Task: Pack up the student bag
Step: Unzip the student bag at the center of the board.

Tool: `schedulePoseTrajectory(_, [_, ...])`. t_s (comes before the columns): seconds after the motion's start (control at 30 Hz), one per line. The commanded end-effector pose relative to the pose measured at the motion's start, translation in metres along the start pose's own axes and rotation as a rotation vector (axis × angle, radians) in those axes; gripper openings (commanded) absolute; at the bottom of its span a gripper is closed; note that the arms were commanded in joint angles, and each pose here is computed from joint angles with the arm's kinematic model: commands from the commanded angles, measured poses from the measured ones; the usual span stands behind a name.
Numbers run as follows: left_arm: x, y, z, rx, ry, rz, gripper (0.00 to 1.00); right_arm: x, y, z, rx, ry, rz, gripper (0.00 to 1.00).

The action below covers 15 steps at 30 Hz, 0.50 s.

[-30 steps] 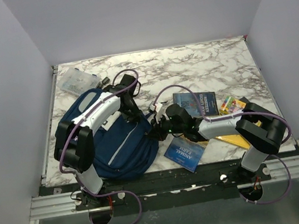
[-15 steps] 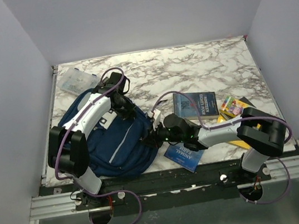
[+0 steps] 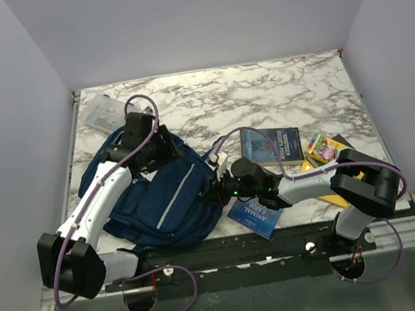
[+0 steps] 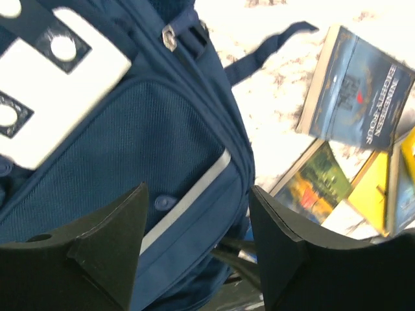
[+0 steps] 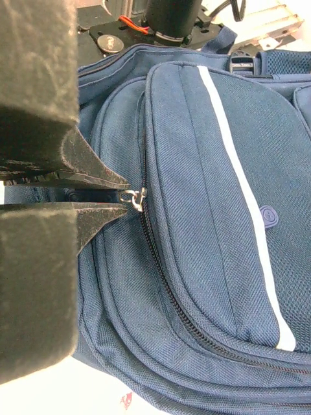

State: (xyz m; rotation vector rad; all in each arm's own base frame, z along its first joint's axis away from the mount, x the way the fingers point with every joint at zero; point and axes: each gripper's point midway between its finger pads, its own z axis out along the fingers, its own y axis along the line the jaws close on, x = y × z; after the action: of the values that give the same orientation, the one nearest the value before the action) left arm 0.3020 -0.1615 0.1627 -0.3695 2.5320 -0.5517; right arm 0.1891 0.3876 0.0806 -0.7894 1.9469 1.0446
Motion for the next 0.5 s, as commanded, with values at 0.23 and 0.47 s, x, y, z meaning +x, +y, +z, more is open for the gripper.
schedulePoseTrajectory(0.23, [0.087,-0.021,0.014,0.048,0.212,0.255,0.65,0.002,0.003,-0.006,-0.054,0.001,-0.109,0.0])
schedulePoseTrajectory(0.47, [0.099,-0.035,0.044,0.035,0.283,0.365,0.66,0.001,0.003,-0.011,-0.062,-0.039,-0.109,0.0])
